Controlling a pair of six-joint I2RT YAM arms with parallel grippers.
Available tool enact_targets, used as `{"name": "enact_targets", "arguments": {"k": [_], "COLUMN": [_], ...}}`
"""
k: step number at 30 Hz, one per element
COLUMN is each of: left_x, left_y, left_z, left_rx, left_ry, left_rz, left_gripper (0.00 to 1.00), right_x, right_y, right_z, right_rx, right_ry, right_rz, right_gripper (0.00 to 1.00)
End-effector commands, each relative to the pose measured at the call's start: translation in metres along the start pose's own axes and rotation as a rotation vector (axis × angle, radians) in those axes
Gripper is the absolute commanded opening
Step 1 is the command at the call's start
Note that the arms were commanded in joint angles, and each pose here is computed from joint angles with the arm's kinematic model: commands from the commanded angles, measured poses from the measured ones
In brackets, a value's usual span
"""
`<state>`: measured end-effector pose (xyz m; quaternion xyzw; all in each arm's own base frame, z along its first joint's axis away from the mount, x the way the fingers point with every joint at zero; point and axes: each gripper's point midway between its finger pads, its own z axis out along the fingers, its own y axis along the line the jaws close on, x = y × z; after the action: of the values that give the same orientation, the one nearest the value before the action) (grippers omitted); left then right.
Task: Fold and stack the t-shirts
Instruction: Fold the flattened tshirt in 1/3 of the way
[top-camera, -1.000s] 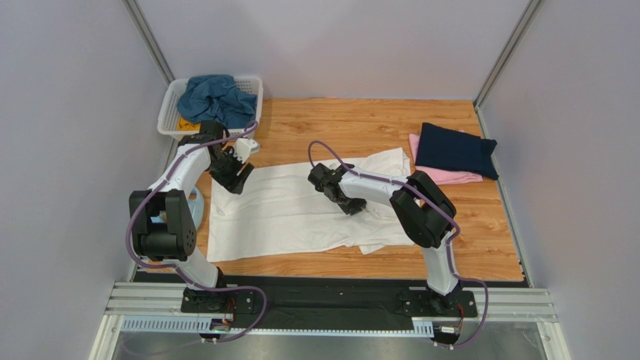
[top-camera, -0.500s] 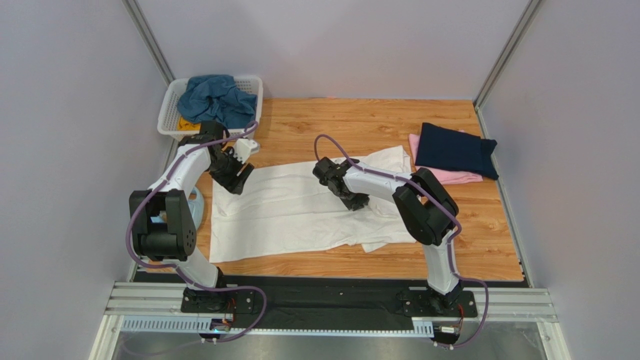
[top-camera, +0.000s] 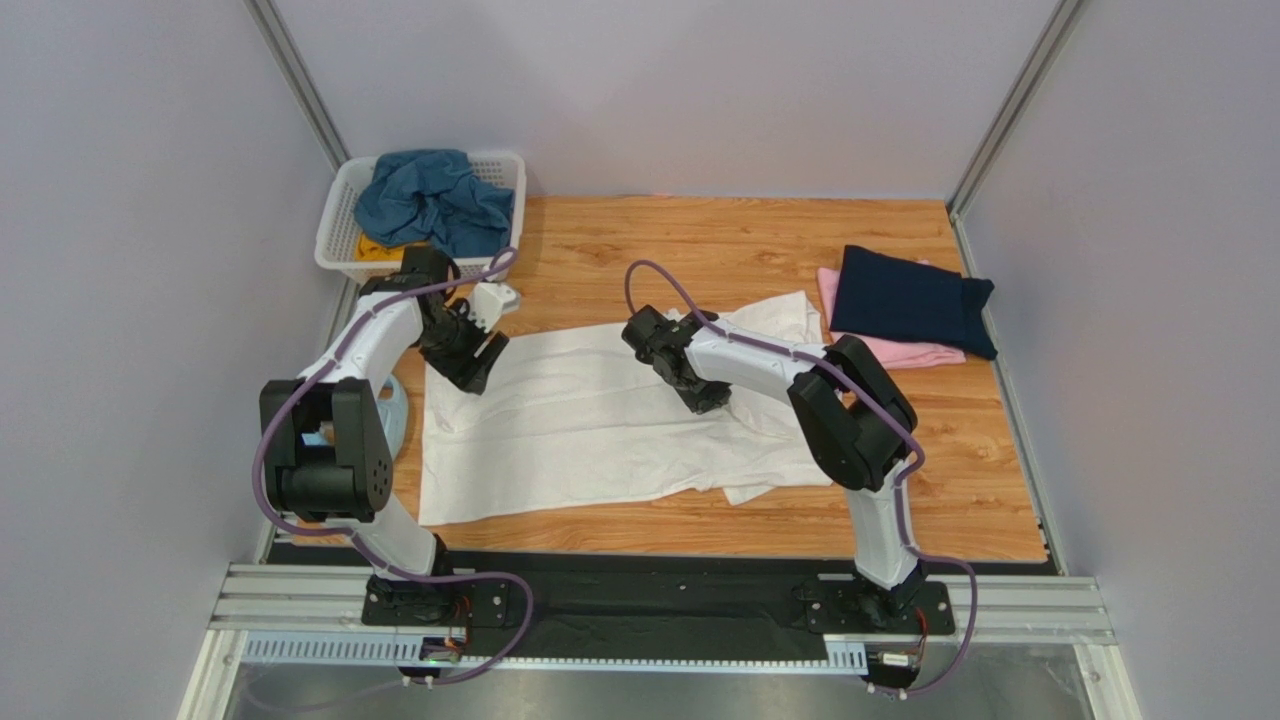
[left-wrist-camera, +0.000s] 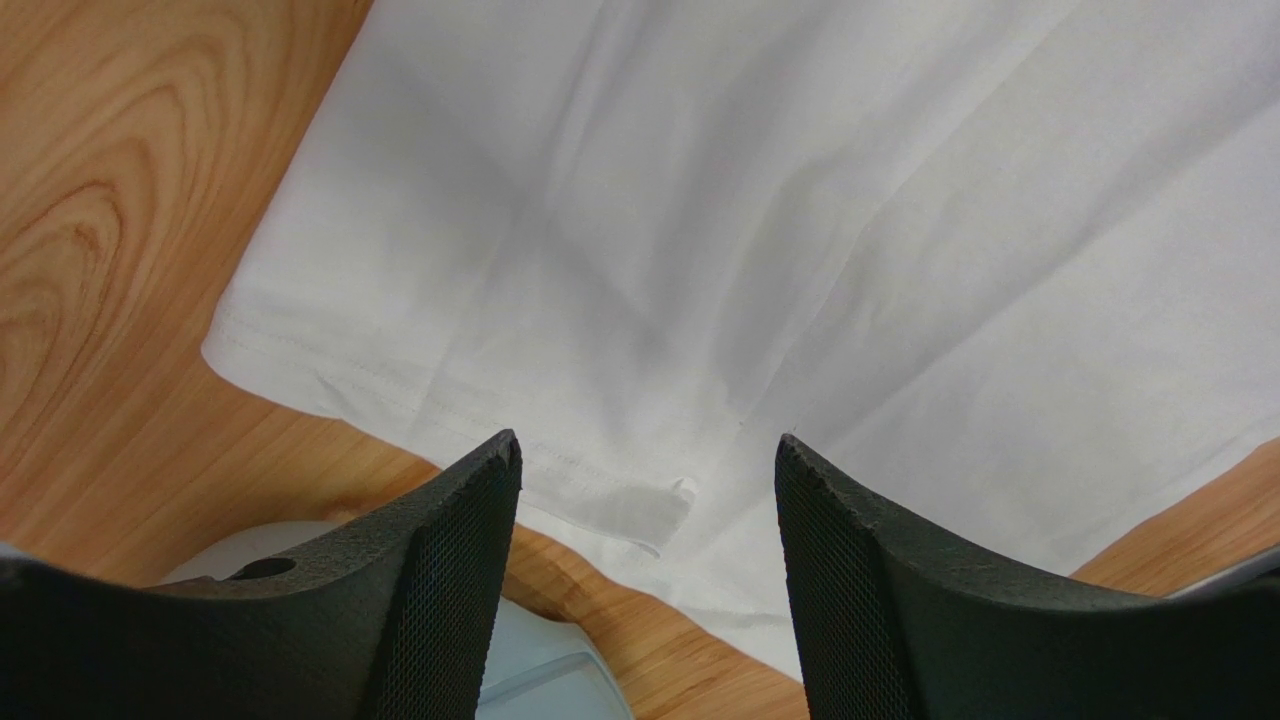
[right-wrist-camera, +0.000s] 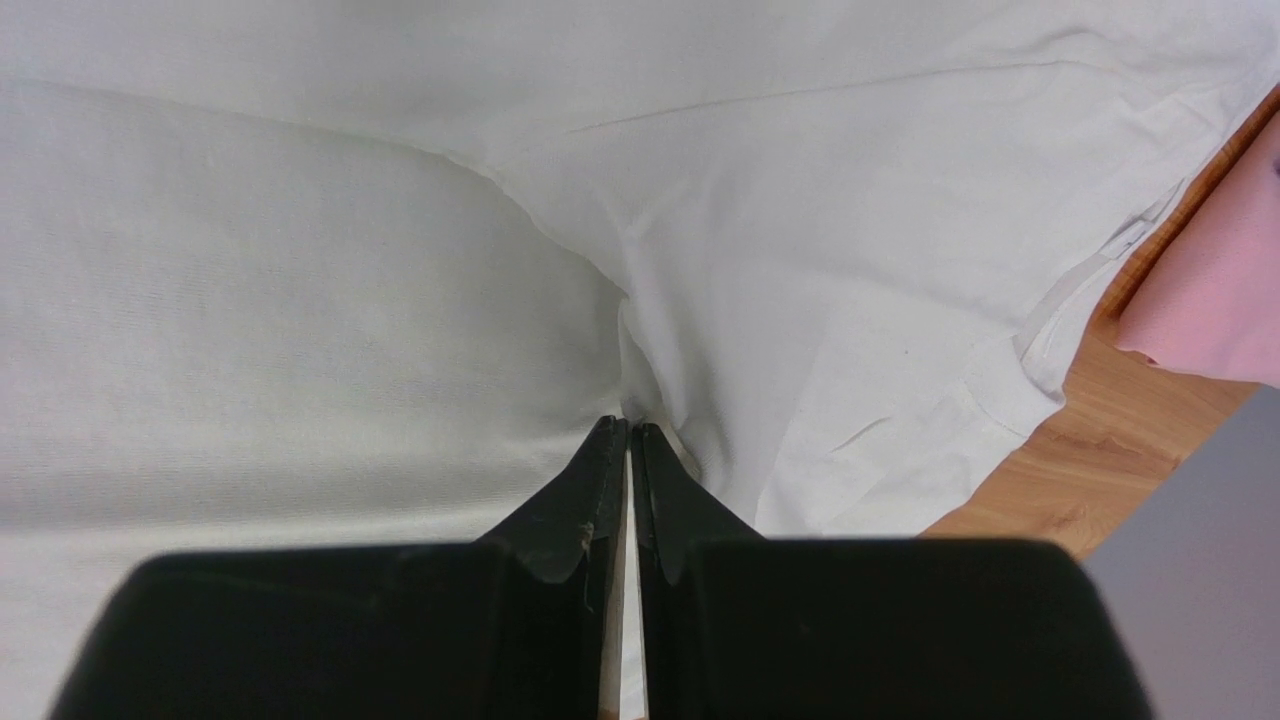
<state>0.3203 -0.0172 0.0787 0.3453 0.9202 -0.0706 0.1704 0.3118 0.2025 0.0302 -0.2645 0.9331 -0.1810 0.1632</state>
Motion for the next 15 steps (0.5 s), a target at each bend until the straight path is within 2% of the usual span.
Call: {"name": "enact_targets", "arguments": {"k": [1, 4, 15], "left_x": [-0.002, -0.001, 0.0], "left_y": [0.003, 0.004, 0.003], "left_z": [-0.002, -0.001, 0.002], "left_rx": [-0.019, -0.023, -0.021], "left_ry": [-0.015, -0.012, -0.012], "left_rz": [0.021, 0.022, 0.019], "left_gripper": [0.7, 0.7, 0.7], "right_x": [-0.014, -0.013, -0.003], "right_y": [-0.002, -0.001, 0.006], "right_z": [-0.003, -0.004, -0.048], "right_rx": [0.002, -0.003, -0.106], "right_ry": [-0.036, -0.031, -0.056], "right_rz": [0.009, 0.01, 0.046], "right_gripper": [0.05, 0.01, 0.01]}}
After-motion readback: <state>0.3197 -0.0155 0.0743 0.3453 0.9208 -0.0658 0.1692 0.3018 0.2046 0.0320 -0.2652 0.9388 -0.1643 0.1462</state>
